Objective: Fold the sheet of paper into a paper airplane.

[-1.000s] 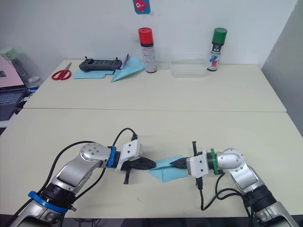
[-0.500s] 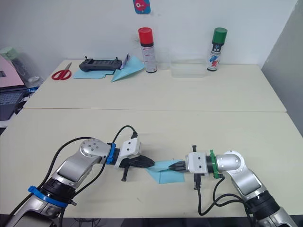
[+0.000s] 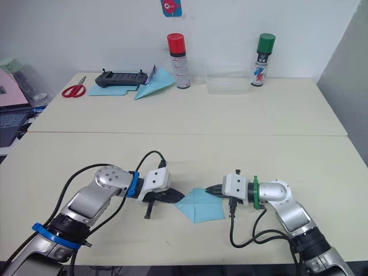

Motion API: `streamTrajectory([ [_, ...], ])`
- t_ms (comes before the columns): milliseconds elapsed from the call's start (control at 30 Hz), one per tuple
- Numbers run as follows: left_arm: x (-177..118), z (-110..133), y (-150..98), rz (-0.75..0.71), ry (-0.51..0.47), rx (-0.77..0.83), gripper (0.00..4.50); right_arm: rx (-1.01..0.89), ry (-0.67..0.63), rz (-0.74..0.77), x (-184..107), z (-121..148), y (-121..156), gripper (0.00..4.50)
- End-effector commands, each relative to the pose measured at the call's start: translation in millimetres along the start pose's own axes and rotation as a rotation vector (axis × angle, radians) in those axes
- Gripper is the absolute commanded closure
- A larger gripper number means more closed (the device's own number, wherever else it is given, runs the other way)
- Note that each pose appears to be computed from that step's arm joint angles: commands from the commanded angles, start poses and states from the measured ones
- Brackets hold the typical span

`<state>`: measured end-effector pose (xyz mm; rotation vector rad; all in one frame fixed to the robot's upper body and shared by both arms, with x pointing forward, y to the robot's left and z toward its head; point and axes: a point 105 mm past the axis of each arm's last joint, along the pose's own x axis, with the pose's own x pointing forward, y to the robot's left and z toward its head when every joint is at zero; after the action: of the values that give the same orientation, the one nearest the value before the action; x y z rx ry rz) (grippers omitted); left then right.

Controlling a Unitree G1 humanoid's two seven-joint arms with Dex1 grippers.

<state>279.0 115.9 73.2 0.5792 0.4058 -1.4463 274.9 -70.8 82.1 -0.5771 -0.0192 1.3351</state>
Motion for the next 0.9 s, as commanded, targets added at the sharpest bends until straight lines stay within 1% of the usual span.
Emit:
streamTrajectory([
  [33, -2.5, -21.7, -4.7, 0.005, 0.082, -0.054, 4.5, -0.037, 0.011, -0.022, 0.2, 0.3, -5.9, 4.48],
  [167, -3.2, -21.3, -5.3, 0.007, 0.08, -0.054, 4.5, -0.05, 0.039, -0.034, 2.3, -5.3, -8.3, 4.48],
  [267, -7.5, -16.4, 0.6, 0.04, 0.064, -0.044, 4.5, -0.056, 0.051, -0.029, 4.8, -9.6, -6.5, 4.48],
  [400, -14.8, 5.2, 8.7, 0.092, -0.005, -0.044, 4.5, -0.077, 0.061, -0.024, 6.7, -14.4, -4.2, 4.48],
  [567, -27.5, 17.5, 13.0, 0.153, -0.014, -0.002, 4.5, -0.097, 0.057, -0.016, 7.6, -15.2, -2.2, 4.48],
  [667, -29.2, 31.1, 16.3, 0.199, -0.058, 0.024, 4.5, -0.102, 0.057, -0.013, 7.6, -16.5, -1.0, 4.48],
  [767, -19.3, 39.8, 4.4, 0.164, -0.084, 0.028, 4.5, -0.103, 0.056, -0.013, 8.1, -17.5, -1.0, 4.48],
  [900, -5.9, 31.8, -8.5, 0.134, -0.062, 0.014, 4.5, -0.105, 0.056, -0.014, 8.5, -18.1, -2.6, 4.48],
])
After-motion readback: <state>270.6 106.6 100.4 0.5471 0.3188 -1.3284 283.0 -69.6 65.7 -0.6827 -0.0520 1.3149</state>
